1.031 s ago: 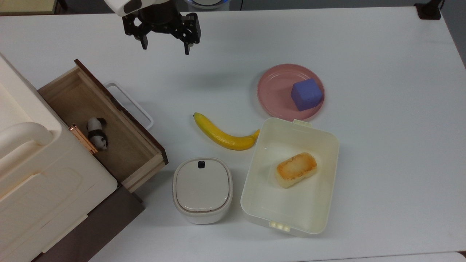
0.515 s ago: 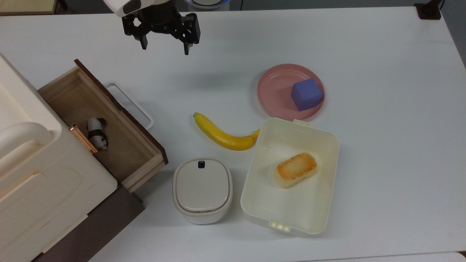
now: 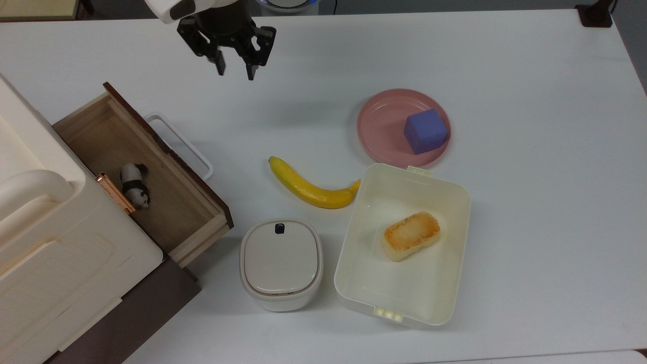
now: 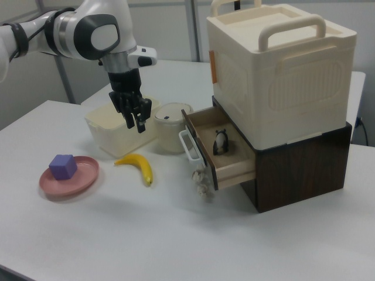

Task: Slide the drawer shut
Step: 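Lower the gripper to the front of the open dark drawer, then push the drawer front inward with the gripper until shut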

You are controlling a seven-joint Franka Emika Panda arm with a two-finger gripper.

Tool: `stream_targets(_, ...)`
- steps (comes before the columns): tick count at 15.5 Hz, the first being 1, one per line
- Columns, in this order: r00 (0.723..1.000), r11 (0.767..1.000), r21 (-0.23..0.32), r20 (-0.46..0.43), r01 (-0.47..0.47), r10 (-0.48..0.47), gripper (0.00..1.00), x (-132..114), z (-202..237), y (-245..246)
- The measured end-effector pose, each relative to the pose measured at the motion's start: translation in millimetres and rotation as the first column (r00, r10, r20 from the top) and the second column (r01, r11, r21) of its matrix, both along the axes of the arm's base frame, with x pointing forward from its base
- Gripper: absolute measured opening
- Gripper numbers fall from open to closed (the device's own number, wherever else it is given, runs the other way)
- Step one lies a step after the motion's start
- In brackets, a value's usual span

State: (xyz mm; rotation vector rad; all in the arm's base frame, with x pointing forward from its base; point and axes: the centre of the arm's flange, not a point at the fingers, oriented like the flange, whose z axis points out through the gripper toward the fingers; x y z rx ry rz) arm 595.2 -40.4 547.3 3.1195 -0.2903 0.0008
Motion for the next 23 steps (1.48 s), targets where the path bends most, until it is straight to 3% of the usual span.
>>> stream_targets(3, 0.990, 0.991, 0.004, -0.008, 0.137, -0.137, 0.17, 0.2, -4.5, 0.3)
stream_targets(6, 0.966, 0.967, -0.002, -0.029, 0.256, -0.256, 0.06, 2.8, -17.4, -5.6)
stream_targets(12, 0.915, 0.915, -0.005, -0.005, 0.404, -0.404, 0.03, 33.5, -76.2, -28.6)
stream_targets(16, 0.868, 0.869, -0.007, 0.062, 0.494, -0.493, 0.01, 56.7, -117.9, -45.6)
stream_targets(19, 0.827, 0.836, 0.012, 0.138, 0.549, -0.545, 0.01, 67.0, -121.3, -65.3)
stream_targets(23, 0.778, 0.815, 0.034, 0.279, 0.578, -0.563, 0.01, 77.7, -105.2, -95.5)
